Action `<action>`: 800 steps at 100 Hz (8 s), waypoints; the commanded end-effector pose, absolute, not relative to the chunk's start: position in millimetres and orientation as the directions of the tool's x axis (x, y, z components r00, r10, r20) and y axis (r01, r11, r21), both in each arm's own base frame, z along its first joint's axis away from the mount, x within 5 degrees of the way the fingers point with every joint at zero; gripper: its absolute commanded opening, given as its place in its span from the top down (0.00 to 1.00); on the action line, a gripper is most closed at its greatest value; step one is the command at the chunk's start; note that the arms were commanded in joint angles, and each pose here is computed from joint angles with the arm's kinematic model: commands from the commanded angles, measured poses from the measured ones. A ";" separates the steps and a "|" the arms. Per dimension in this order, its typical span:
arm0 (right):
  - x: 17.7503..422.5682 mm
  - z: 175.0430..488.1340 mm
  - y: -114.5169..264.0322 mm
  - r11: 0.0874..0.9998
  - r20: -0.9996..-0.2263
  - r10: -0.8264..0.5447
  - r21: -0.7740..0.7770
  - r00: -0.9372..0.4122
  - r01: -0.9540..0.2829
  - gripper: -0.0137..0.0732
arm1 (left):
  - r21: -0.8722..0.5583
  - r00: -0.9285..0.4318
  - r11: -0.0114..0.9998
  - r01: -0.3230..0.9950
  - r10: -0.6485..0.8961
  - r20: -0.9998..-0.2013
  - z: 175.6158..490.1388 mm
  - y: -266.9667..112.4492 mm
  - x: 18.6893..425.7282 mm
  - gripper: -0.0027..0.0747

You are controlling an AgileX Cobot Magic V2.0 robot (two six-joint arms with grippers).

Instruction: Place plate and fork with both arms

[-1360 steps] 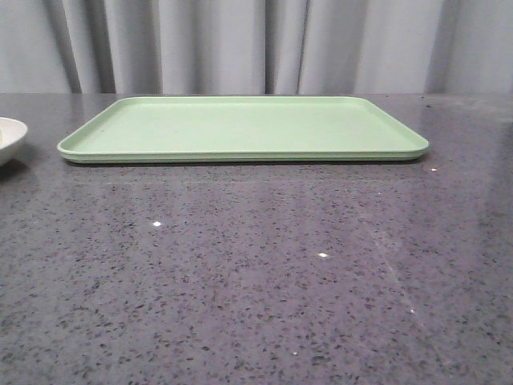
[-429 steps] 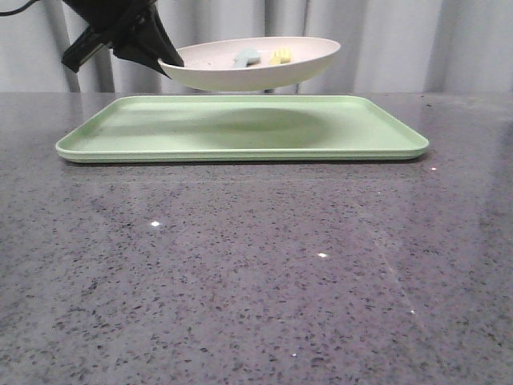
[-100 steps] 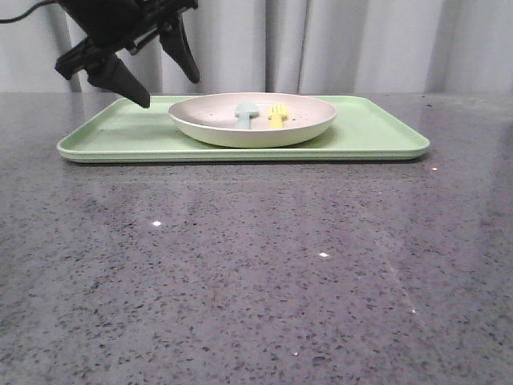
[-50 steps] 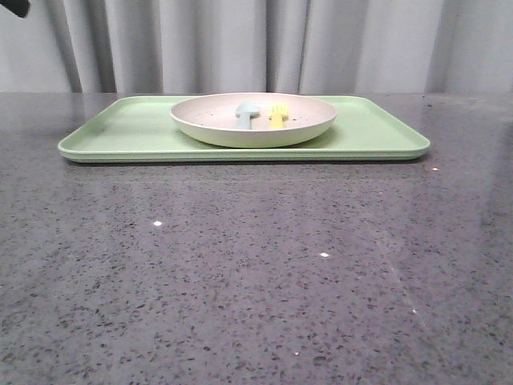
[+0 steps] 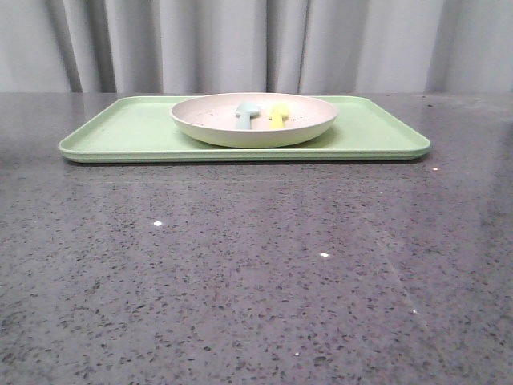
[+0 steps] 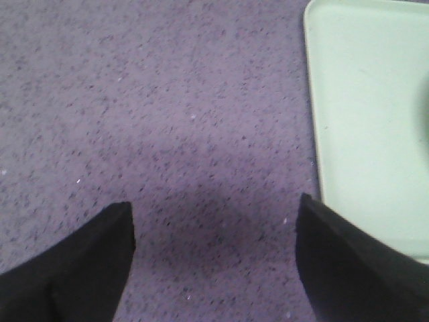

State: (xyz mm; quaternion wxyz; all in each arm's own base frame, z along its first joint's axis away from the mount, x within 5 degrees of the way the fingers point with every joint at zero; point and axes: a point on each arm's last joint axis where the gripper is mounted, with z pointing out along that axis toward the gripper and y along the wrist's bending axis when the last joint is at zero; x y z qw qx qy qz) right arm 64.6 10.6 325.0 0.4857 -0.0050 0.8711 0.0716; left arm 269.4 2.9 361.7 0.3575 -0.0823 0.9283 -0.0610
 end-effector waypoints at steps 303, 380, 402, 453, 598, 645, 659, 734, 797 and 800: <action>385.1 323.3 229.7 0.973 -0.651 -0.119 0.075 -0.750 -0.220 0.24 | -0.169 -0.646 0.973 -0.156 -0.230 -0.728 298.2 4.8 113.6 0.33; 389.2 301.9 234.1 0.977 -0.588 -0.116 0.080 -0.800 -0.200 0.37 | -0.169 -0.647 0.973 -0.156 -0.230 -0.727 298.0 4.8 113.5 0.33; 388.5 301.6 234.9 0.976 -0.582 -0.108 0.093 -0.806 -0.198 0.42 | -0.169 -0.647 0.973 -0.156 -0.230 -0.727 298.0 4.8 113.5 0.33; 388.2 301.5 235.4 0.978 -0.576 -0.077 0.116 -0.814 -0.174 0.72 | -0.169 -0.647 0.973 -0.156 -0.230 -0.727 298.0 4.8 113.5 0.33; 412.3 372.7 136.0 0.991 -0.603 -0.042 0.079 -0.796 -0.112 0.72 | -0.169 -0.651 0.973 -0.157 -0.230 -0.723 297.7 4.7 113.2 0.33; 408.1 330.8 135.1 0.991 -0.564 -0.063 0.065 -0.824 -0.120 0.72 | -0.168 -0.653 0.973 -0.157 -0.230 -0.721 297.5 4.7 113.0 0.33; 407.6 333.4 134.5 0.991 -0.572 -0.064 0.063 -0.818 -0.121 0.72 | -0.168 -0.653 0.973 -0.157 -0.230 -0.721 297.5 4.7 113.0 0.33; 364.8 386.1 107.3 0.991 -0.654 -0.136 -0.074 -0.744 -0.116 0.71 | -0.168 -0.653 0.973 -0.157 -0.230 -0.721 297.5 4.7 113.0 0.33; 245.5 367.7 40.1 0.997 -0.705 -0.073 -0.060 -0.705 -0.044 0.72 | -0.168 -0.653 0.973 -0.157 -0.230 -0.721 297.5 4.7 113.0 0.33; 238.7 365.7 38.7 0.997 -0.708 -0.074 -0.059 -0.703 -0.045 0.72 | -0.168 -0.653 0.973 -0.157 -0.230 -0.721 297.5 4.7 113.0 0.33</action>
